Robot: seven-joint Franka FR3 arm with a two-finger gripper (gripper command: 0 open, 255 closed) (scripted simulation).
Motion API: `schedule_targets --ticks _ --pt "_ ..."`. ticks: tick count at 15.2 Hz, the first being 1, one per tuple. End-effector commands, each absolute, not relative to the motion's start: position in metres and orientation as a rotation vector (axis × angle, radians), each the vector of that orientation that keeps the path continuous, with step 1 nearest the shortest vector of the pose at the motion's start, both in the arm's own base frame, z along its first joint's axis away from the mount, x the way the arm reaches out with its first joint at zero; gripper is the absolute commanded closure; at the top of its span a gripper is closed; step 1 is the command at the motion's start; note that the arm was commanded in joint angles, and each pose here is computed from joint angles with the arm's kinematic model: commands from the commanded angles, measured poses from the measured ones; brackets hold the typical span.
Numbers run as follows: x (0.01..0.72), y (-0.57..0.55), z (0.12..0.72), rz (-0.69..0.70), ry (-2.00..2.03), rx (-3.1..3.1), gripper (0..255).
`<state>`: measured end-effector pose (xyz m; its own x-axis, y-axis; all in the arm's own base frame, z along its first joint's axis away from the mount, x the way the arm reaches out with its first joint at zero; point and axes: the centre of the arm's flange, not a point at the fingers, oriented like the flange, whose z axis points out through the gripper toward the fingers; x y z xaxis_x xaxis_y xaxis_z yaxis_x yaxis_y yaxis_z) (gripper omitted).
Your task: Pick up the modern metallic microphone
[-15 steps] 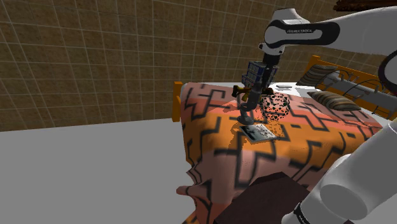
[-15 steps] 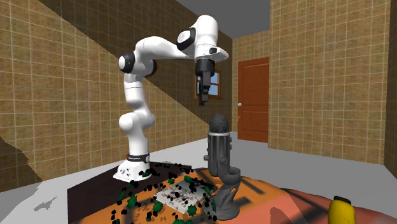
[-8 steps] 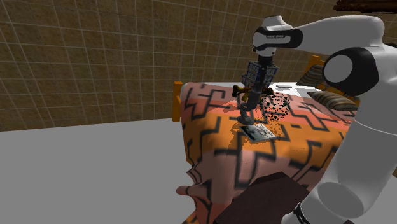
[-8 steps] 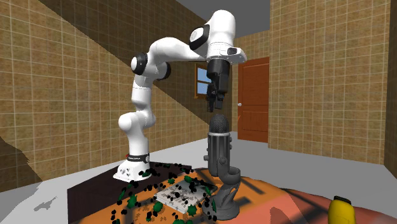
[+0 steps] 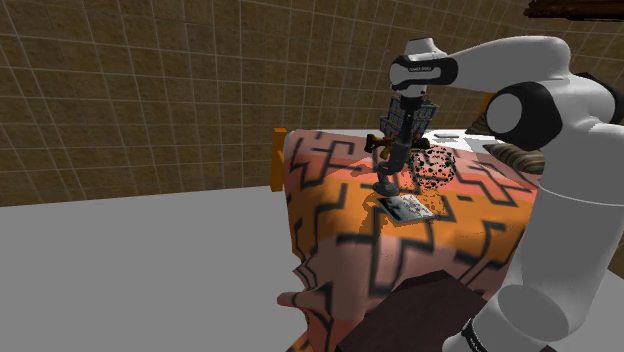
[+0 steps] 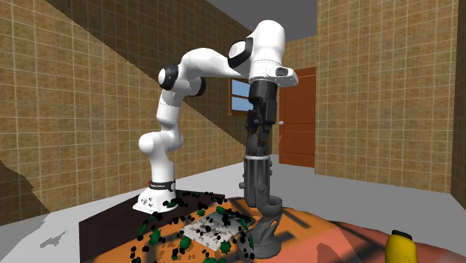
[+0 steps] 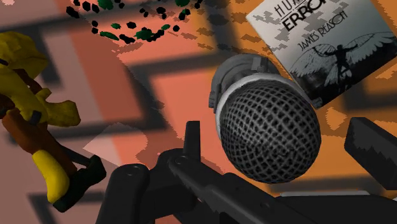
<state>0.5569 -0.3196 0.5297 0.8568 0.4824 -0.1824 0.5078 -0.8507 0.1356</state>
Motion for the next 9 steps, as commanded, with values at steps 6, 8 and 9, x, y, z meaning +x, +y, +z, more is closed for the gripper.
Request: schedule_targets --ticks 6,8,9 --pt "0.5558 -0.3202 0.5167 -0.210 0.768 2.853 255" --pt "0.5559 -0.3203 0.5170 -0.210 0.768 2.853 255" --pt "0.5560 -0.3201 0.5171 -0.210 0.768 2.853 255"
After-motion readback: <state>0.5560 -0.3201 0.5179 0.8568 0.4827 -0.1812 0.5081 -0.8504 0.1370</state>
